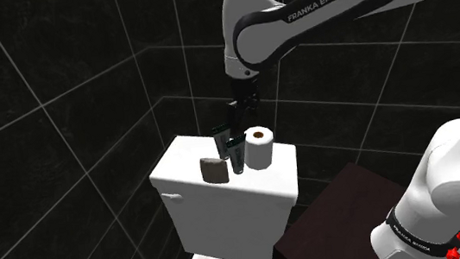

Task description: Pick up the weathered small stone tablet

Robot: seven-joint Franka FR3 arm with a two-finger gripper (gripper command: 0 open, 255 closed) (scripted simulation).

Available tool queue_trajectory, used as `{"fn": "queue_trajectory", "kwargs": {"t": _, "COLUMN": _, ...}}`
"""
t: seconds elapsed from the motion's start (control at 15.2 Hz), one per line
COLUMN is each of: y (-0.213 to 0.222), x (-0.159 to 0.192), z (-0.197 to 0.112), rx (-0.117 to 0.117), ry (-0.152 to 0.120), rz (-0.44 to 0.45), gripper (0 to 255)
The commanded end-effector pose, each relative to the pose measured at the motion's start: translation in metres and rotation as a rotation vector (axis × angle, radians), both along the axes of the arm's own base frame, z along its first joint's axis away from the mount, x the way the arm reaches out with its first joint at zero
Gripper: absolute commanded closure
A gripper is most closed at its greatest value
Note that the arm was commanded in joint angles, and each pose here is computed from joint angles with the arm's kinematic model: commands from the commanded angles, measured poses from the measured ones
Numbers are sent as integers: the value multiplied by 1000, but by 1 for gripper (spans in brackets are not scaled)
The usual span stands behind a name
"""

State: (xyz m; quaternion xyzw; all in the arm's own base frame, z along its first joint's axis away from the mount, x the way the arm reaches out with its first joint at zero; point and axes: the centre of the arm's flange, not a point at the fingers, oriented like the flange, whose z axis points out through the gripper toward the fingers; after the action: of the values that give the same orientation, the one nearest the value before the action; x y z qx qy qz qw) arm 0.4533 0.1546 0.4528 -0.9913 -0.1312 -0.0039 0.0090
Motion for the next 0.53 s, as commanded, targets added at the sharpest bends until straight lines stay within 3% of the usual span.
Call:
{"fn": "queue_trajectory", "kwargs": {"t": 0.0, "y": 18, "x": 13, "z": -16, "rx": -3, "ry": 1, "rz": 28, "gripper": 0}}
{"fn": "queue_trajectory", "kwargs": {"t": 0.46, "y": 88, "x": 51, "z": -66, "rx": -16, "ry": 6, "rz": 123, "gripper": 0}}
